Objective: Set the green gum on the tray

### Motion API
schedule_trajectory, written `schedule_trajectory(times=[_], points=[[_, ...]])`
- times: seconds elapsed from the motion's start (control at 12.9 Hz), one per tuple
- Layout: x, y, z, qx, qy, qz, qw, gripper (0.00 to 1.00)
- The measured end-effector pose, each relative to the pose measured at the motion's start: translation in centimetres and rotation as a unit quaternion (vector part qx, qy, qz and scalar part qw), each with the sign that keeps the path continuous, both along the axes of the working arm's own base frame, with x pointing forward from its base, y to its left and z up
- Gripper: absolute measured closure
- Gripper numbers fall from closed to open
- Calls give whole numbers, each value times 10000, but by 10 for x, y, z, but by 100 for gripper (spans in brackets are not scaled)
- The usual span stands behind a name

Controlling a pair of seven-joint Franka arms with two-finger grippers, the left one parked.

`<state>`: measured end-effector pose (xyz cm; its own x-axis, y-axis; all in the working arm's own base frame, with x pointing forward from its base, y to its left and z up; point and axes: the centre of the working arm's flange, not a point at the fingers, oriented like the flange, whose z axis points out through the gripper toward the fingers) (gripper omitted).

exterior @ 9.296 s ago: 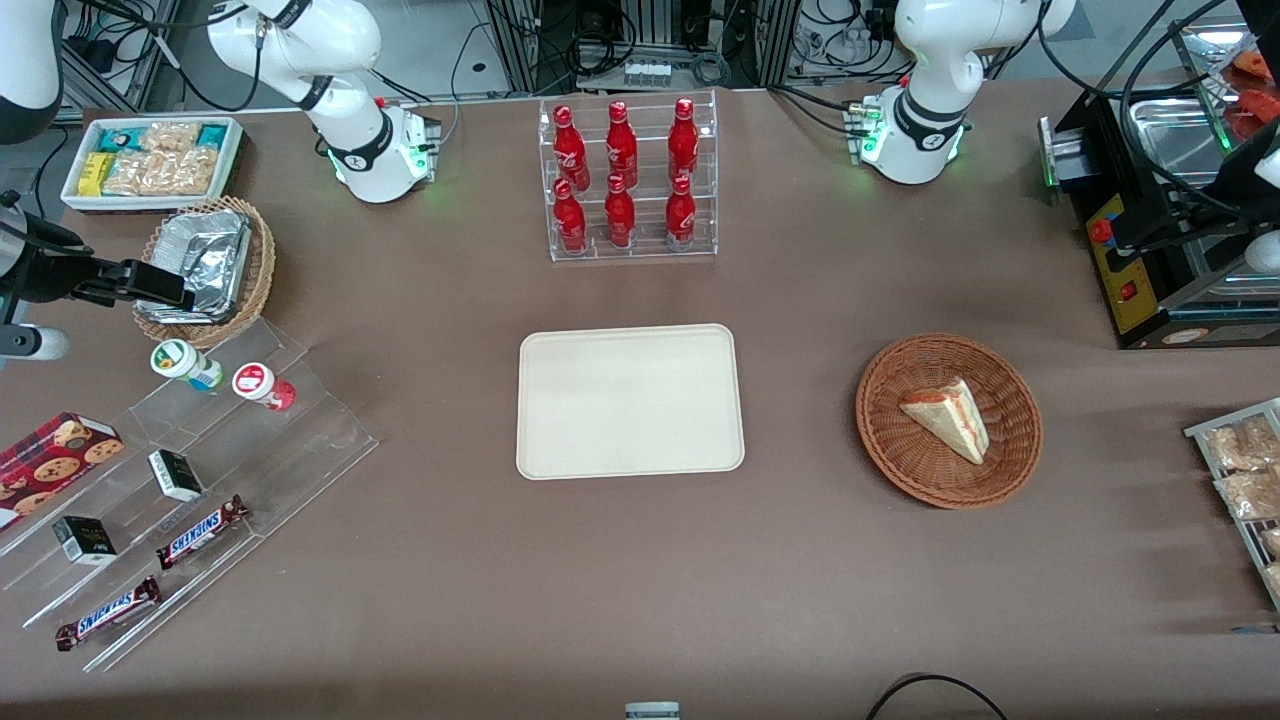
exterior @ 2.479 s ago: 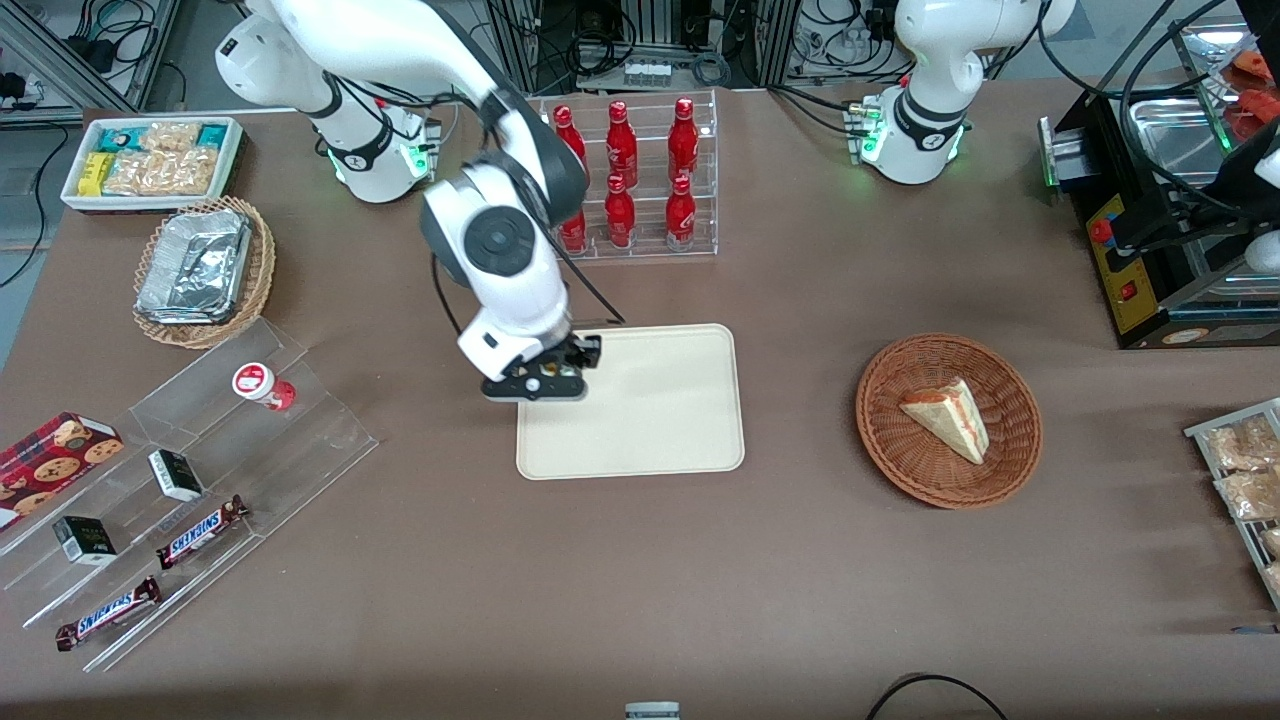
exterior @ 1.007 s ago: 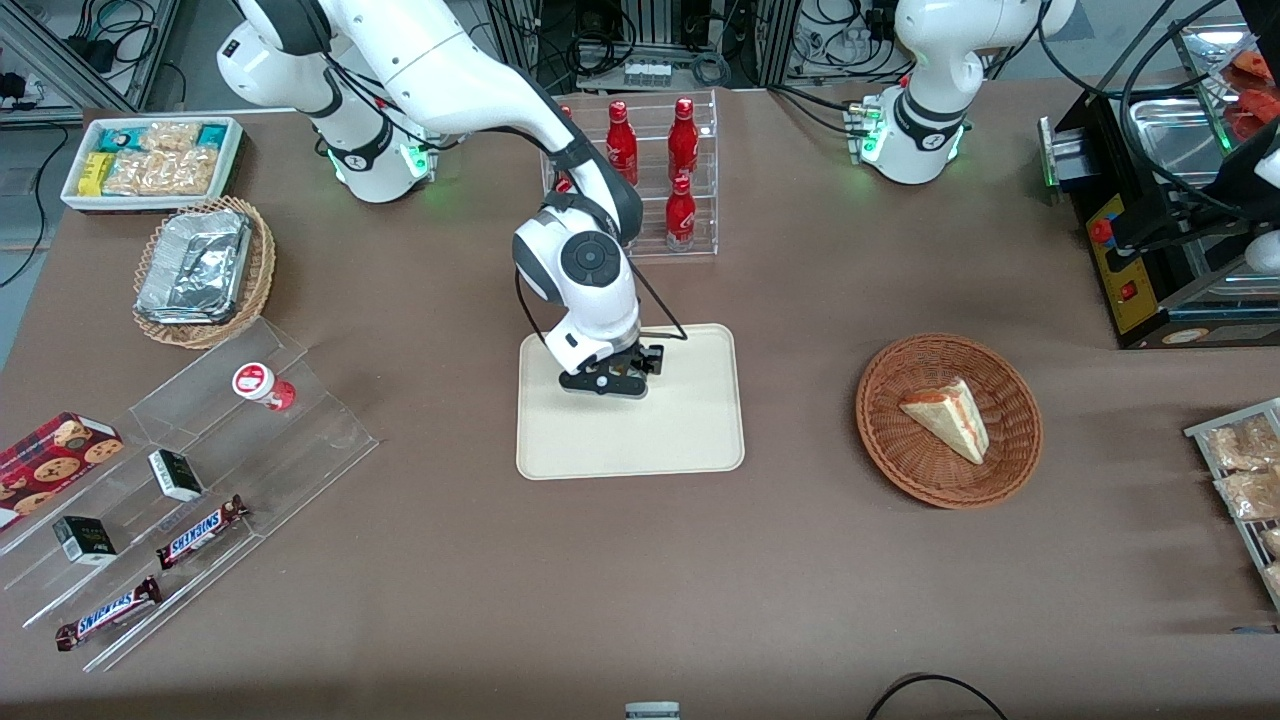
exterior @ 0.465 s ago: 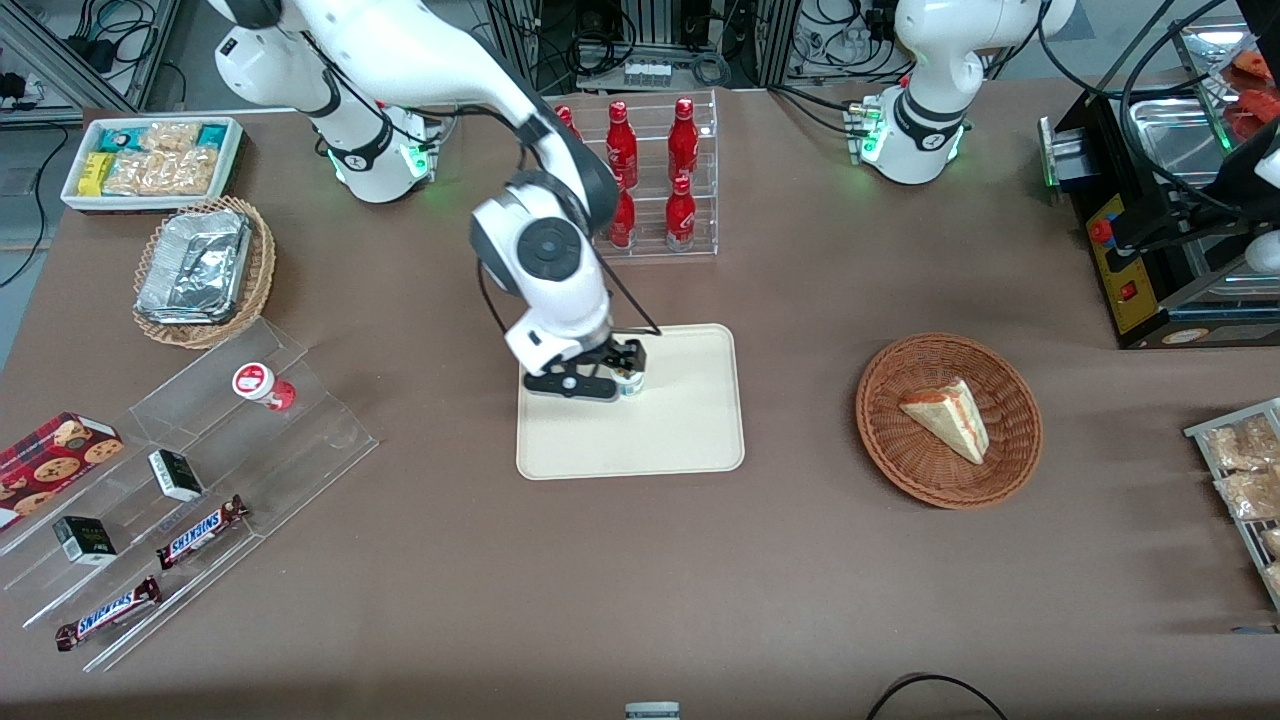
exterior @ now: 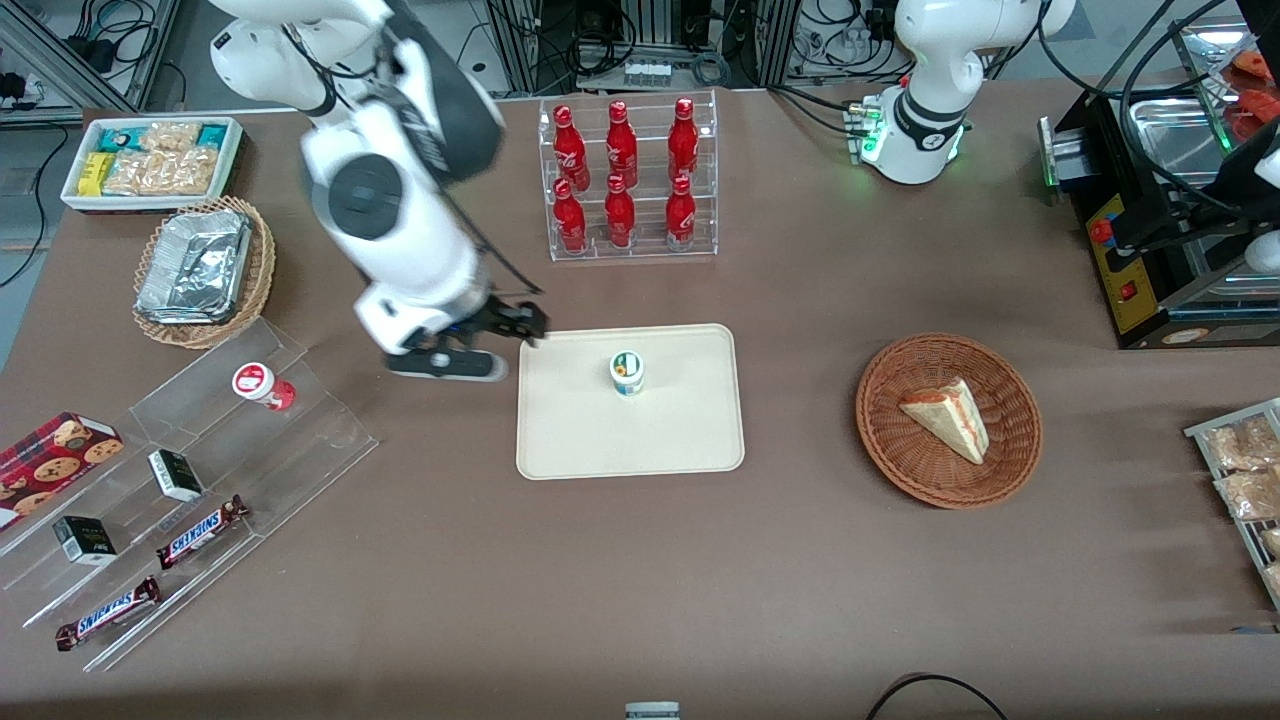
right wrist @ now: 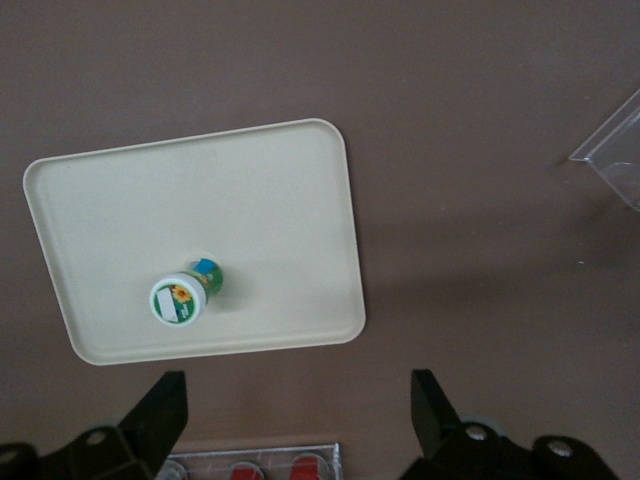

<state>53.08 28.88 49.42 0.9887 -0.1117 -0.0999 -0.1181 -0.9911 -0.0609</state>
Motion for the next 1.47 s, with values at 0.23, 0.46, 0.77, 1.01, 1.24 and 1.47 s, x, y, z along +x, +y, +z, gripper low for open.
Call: schedule_trajectory(times=[0.23,0.46,0.77,1.01,1.24,1.47], points=[[5,-67,35,117,119,177,9997,0],[4,-139,58,151,305,329,9989,0],[-1,-239,81,275,367,471,9978,0],[-3,-295,86,264,288,532,9978,0],[-17,-317,88,175,276,523,9981,0],[-47,-321,81,132,168,498,9985,0]])
